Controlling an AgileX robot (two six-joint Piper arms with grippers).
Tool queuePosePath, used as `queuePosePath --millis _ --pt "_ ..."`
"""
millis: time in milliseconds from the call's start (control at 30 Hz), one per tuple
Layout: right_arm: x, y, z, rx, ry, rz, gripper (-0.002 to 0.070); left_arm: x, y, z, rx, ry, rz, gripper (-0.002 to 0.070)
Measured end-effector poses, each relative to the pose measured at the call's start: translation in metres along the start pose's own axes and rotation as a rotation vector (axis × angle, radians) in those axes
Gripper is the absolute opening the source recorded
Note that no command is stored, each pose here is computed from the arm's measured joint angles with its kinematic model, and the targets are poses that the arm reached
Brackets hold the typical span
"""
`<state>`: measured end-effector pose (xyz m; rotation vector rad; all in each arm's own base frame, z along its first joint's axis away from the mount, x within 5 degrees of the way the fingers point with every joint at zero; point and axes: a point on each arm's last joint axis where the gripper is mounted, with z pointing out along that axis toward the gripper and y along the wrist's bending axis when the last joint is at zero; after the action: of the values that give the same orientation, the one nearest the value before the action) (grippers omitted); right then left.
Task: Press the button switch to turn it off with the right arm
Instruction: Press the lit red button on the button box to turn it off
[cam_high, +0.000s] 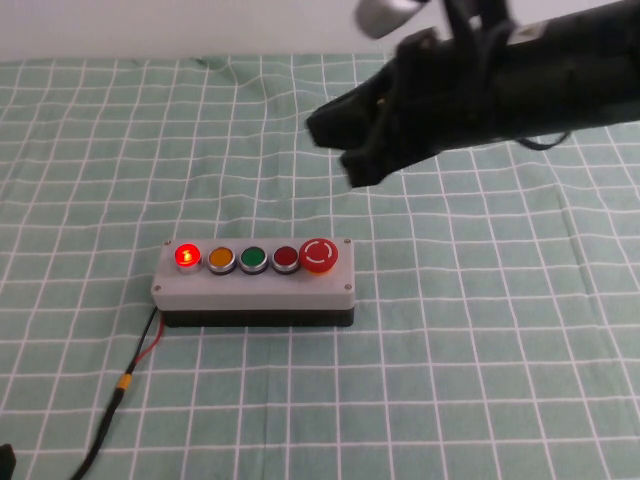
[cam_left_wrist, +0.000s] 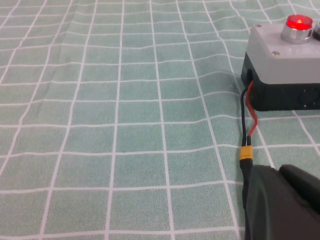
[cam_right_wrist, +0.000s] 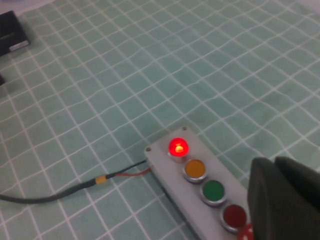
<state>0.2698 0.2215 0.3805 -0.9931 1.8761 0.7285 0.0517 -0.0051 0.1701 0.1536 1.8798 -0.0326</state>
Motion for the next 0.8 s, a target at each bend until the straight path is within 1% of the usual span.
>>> queuePosePath --millis 100,200,433,633,800 --pt "-0.006 0.009 0.037 -0.059 0.028 -0.035 -0.0012 0.000 0.000 0.000 0.000 0.000 0.000 -0.0003" --pt "-0.007 0.013 0.073 -0.096 0.055 -0.051 -0.0012 0.000 0.000 0.000 0.000 0.000 0.000 -0.0003" --pt "-0.006 0.013 0.137 -0.149 0.076 -0.061 -0.0012 0.000 0.000 0.000 0.000 0.000 0.000 -0.0003" --pt "0.002 0.009 0.172 -0.177 0.100 -0.055 -0.0012 0.000 0.000 0.000 0.000 0.000 0.000 -0.0003" --pt "0.027 0.002 0.198 -0.182 0.158 -0.031 -0.0012 0.000 0.000 0.000 0.000 0.000 0.000 -0.0003"
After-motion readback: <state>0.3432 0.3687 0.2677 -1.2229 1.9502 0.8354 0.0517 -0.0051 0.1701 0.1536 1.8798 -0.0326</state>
